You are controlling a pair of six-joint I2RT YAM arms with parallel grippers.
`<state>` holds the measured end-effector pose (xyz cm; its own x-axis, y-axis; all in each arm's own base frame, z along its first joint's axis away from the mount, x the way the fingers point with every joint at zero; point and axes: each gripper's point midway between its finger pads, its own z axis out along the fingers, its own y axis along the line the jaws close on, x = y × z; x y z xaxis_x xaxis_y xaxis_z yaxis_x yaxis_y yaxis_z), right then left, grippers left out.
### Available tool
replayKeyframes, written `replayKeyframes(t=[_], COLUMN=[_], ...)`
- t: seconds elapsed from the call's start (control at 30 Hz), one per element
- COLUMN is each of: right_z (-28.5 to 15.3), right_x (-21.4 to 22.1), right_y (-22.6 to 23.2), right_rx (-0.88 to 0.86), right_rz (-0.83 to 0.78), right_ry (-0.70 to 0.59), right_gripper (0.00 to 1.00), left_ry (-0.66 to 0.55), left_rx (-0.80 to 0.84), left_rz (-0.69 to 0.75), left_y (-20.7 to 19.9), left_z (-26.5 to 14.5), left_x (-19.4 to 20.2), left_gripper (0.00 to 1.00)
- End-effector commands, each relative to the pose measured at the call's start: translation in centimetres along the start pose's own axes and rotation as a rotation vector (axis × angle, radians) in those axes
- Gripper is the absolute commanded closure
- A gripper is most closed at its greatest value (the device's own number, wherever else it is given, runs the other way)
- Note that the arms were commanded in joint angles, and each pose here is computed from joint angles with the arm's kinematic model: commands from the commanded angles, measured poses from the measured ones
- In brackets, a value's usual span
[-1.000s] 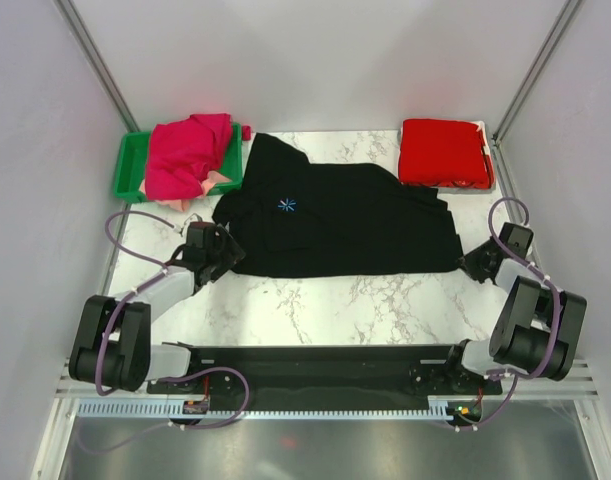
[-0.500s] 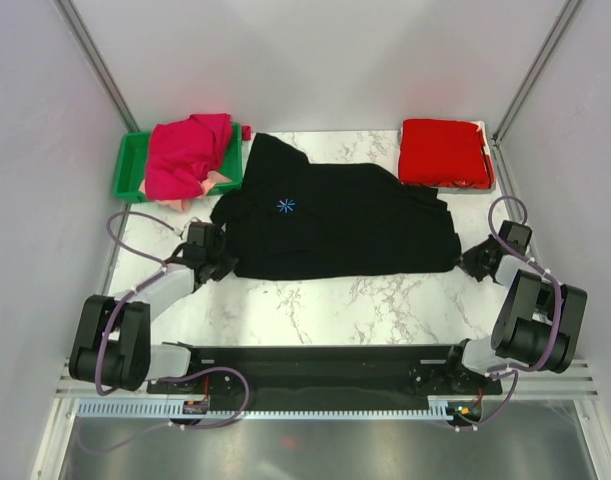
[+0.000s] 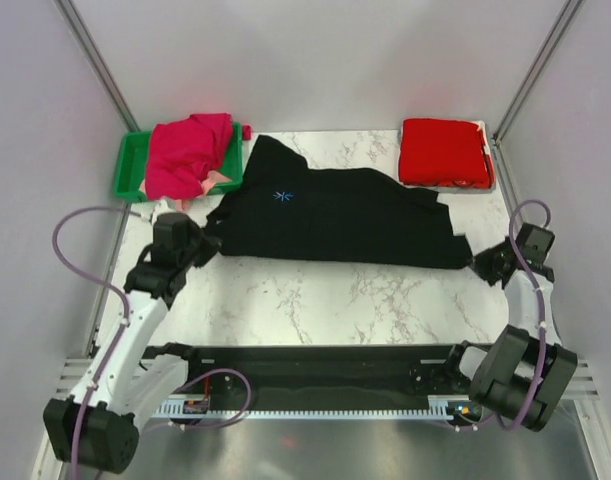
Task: Fold and stack the t-shirts
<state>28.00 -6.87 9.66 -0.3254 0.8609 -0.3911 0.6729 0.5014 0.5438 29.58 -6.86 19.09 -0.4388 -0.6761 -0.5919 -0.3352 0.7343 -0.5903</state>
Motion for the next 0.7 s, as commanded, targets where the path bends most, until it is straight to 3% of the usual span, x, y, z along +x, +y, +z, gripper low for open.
replayKeyframes(t=[0.0,0.27,0.6,0.67], right_z=[0.3,-1.5,-3.8,-4.1], right_x=[4.6,5.9,6.8,7.0], right_y=[-7.0,-9.1,-9.7,-9.5], right_rx=[0.172,0.236,0.282,0.282], right_rz=[0.130,0.122,0.171,0.179], right_ry=[0.167,0.138,0.112,0.124], right_gripper=[1.00,1.00,1.00,0.82], left_ry=[0.120,0.135,0.136,0.137], left_rx=[-0.199,-0.245,-0.221,-0.188], left_rz=[-0.088,-0.213,-0.317,-0.315], left_y=[7.5,10.7,10.5,10.1], left_z=[-1.3,-3.6,-6.8,-7.6], left_x=[6.1,9.1,9.6,9.5], left_gripper=[0.98,0.96,0.89,0.77])
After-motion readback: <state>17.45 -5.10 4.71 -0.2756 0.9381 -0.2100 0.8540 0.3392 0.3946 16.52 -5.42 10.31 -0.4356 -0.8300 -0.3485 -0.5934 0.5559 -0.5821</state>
